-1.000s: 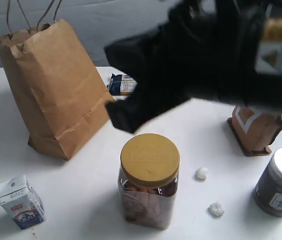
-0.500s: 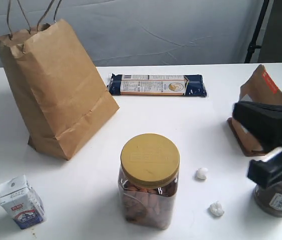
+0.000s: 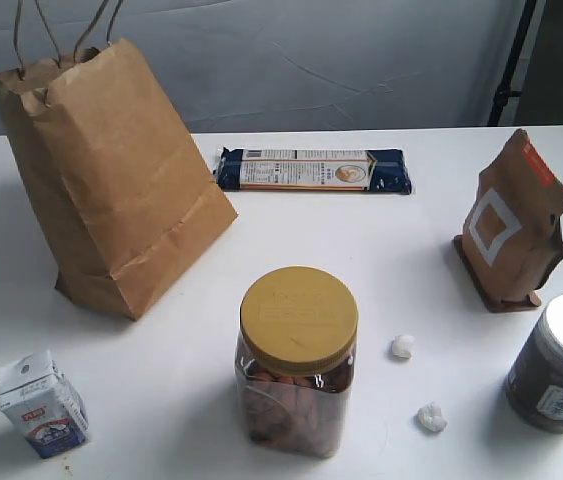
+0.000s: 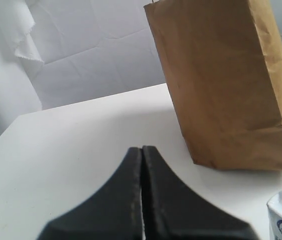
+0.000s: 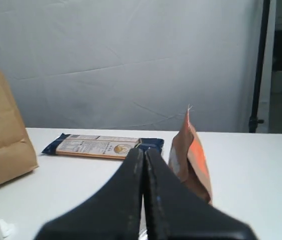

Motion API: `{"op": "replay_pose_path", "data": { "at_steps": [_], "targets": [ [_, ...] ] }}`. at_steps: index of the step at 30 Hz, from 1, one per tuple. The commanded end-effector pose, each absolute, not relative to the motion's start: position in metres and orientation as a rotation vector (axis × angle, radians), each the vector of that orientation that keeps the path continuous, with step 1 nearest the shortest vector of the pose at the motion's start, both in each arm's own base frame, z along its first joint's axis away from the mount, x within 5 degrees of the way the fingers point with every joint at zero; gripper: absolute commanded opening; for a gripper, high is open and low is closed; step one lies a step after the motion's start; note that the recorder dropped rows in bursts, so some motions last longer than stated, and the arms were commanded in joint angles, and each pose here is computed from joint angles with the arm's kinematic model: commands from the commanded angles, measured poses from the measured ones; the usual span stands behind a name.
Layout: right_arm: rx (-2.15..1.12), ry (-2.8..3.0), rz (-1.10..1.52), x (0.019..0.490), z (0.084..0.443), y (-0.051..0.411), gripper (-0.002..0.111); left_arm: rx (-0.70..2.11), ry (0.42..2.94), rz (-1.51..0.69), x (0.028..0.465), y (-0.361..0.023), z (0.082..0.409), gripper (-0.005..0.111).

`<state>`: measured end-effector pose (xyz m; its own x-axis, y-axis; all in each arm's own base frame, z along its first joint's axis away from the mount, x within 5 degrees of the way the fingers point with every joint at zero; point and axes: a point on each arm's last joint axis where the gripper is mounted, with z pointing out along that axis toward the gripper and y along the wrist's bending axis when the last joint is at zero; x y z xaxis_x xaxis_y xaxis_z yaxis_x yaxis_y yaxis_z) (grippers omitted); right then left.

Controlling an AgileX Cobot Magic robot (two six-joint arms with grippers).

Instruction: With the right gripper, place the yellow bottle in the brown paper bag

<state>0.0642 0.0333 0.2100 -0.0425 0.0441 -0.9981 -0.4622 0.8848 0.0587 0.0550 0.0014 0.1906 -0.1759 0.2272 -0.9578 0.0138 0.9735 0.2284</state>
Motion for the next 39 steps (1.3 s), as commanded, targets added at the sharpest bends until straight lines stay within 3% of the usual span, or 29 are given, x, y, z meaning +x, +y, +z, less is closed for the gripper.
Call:
{"op": "replay_pose_path", "data": {
  "at_steps": [1, 7, 14, 39],
  "targets": [
    [-0.413, 1.501, 0.265, 0.0550, 0.2087, 0.0257, 0.000, 0.174, 1.738, 0.187, 0.0551, 0.0014, 0.1897, 0.000],
    [-0.482, 1.511, 0.157, 0.0518, 0.2041, 0.0225, 0.000, 0.173, 1.736, 0.186, 0.0551, 0.0014, 0.1899, 0.000],
    [-0.281, 1.545, 0.361, 0.0518, 0.2063, 0.0224, 0.000, 0.174, 1.740, 0.186, 0.0551, 0.0014, 0.1895, 0.000],
    [-0.376, 1.523, 0.267, 0.0517, 0.2060, 0.0227, 0.000, 0.174, 1.740, 0.186, 0.0551, 0.0014, 0.1895, 0.000]
  ]
}}
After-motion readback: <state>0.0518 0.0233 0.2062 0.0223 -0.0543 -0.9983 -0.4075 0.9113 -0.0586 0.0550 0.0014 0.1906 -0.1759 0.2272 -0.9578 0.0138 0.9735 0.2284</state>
